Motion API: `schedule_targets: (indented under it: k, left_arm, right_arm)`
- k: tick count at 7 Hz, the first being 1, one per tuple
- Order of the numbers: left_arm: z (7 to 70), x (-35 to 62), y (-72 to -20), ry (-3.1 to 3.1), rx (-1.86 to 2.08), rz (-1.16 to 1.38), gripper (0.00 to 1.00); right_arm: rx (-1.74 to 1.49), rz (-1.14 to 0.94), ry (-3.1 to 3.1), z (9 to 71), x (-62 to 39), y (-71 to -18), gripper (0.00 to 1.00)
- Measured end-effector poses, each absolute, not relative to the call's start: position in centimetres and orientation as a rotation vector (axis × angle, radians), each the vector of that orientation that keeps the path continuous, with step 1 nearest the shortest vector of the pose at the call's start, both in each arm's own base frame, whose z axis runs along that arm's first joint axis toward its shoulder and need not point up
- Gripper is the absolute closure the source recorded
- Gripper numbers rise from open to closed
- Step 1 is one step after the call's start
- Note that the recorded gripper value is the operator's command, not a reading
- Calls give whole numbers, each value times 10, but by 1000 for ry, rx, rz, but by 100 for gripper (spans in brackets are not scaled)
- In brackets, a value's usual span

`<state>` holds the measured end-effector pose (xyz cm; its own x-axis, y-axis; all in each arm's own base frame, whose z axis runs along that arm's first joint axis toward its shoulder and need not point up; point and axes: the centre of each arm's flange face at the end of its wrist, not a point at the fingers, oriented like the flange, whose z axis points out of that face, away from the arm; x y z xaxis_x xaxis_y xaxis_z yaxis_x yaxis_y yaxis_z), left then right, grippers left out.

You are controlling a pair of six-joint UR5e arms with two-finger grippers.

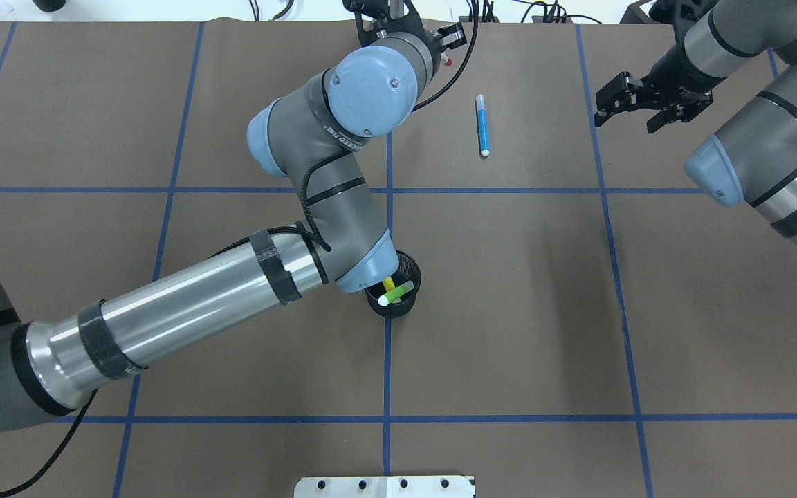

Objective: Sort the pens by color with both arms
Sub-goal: 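Place the red-capped marker on the table beside the blue highlighter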

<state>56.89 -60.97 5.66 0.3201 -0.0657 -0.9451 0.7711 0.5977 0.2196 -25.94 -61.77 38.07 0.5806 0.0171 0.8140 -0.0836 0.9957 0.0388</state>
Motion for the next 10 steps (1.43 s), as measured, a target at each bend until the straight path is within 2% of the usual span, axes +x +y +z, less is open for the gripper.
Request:
schedule_targets:
  k: [4,8,9,10]
  left_arm:
    - [92,626,-652,1010,780,-654,100]
    - [96,649,-644,1004,774,-641,100]
    - [91,655,-638,1009,777,-638,97]
    - [89,661,-632,1012,777,-633,88]
  right_arm:
    - [65,61,-948,390,-256,-615,0]
    - [62,59,-946,392,-259,-615,0]
    - [61,59,-945,393,-259,-615,0]
    - [60,60,-942,394,-260,-616,0]
